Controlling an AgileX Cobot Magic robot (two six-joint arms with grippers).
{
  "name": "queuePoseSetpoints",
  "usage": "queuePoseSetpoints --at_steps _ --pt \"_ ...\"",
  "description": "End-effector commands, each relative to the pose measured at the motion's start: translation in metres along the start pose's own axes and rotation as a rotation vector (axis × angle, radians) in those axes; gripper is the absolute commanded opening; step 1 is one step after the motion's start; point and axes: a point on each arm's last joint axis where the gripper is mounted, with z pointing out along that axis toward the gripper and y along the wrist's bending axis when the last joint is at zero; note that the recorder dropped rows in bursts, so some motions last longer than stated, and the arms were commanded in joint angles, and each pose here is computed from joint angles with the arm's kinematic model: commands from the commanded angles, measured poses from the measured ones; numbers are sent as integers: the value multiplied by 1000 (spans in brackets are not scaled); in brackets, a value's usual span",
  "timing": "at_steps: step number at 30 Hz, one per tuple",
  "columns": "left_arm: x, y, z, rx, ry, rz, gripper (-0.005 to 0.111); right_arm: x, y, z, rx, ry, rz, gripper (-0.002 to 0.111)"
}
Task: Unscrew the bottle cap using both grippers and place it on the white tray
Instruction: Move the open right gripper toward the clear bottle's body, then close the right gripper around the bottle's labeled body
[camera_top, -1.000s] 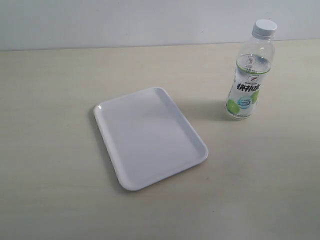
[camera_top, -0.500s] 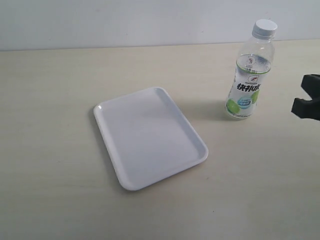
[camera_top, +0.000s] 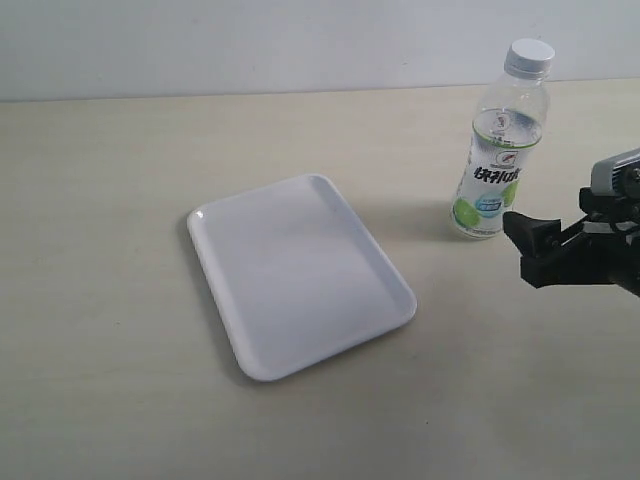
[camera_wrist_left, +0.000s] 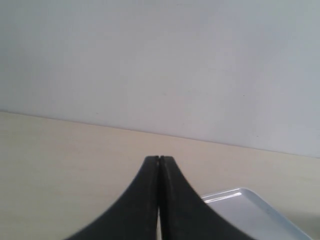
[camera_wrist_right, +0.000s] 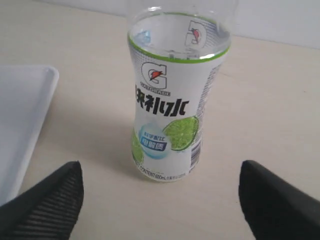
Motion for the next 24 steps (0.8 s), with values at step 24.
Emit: queuePoseSetpoints --at_steps 24 --pt "0 0 0 7 -9 -34 0 11 -15 84 -61 -126 -51 98"
